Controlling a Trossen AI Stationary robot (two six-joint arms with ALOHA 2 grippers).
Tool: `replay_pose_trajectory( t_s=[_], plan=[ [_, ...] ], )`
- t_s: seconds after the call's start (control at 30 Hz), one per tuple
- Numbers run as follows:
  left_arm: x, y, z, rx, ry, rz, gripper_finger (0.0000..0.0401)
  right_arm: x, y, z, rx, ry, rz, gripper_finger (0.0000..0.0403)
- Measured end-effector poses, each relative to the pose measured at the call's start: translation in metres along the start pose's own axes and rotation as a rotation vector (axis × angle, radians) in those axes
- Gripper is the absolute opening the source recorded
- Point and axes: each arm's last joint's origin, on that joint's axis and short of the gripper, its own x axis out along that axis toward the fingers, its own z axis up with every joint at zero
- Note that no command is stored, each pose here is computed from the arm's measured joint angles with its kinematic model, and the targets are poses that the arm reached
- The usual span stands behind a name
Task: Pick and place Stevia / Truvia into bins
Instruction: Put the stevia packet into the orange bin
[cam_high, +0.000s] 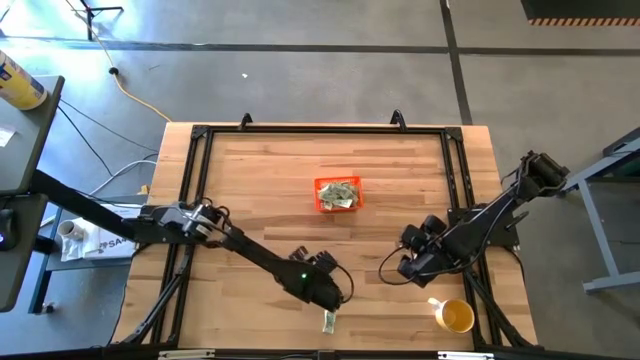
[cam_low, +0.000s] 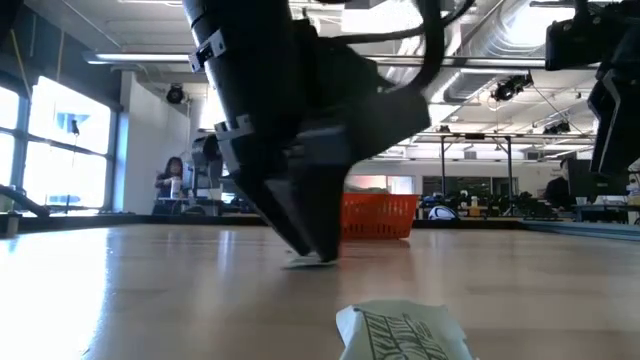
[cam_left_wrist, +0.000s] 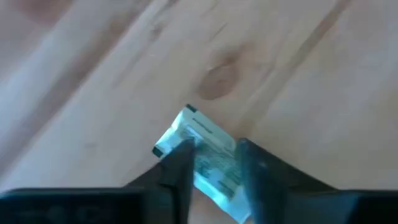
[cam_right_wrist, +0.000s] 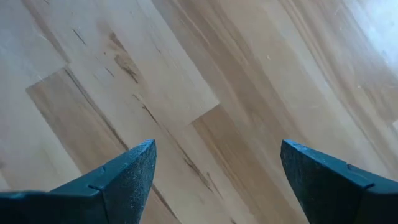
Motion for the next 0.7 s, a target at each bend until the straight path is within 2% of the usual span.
replay_pose_trajectory(
  t_s=[0.13, 0.23, 0.4, 0.53, 0.7],
  plan=[
    [0.002, 0.009, 0.004, 0.136, 0.035, 0.075, 0.0084, 0.0, 0.0, 0.0, 0.026, -0.017, -0.006, 0.0332],
    [0.002, 0.015, 0.01, 0.196, 0.054, 0.094, 0.0024, 0.0, 0.0, 0.001, 0.027, -0.029, -0.01, 0.0332],
    [-0.012, 0.034, 0.031, 0.267, 0.118, 0.083, 0.0026, 0.002, -0.002, 0.006, 0.041, -0.05, -0.027, 0.0332],
    [-0.053, 0.062, 0.066, 0.241, 0.088, 0.017, 0.0022, 0.005, -0.005, 0.012, 0.028, -0.049, -0.045, 0.0332],
    [-0.094, 0.101, 0.103, 0.152, 0.004, -0.043, 0.0022, 0.007, -0.009, 0.018, 0.022, -0.042, -0.054, 0.0332]
  ],
)
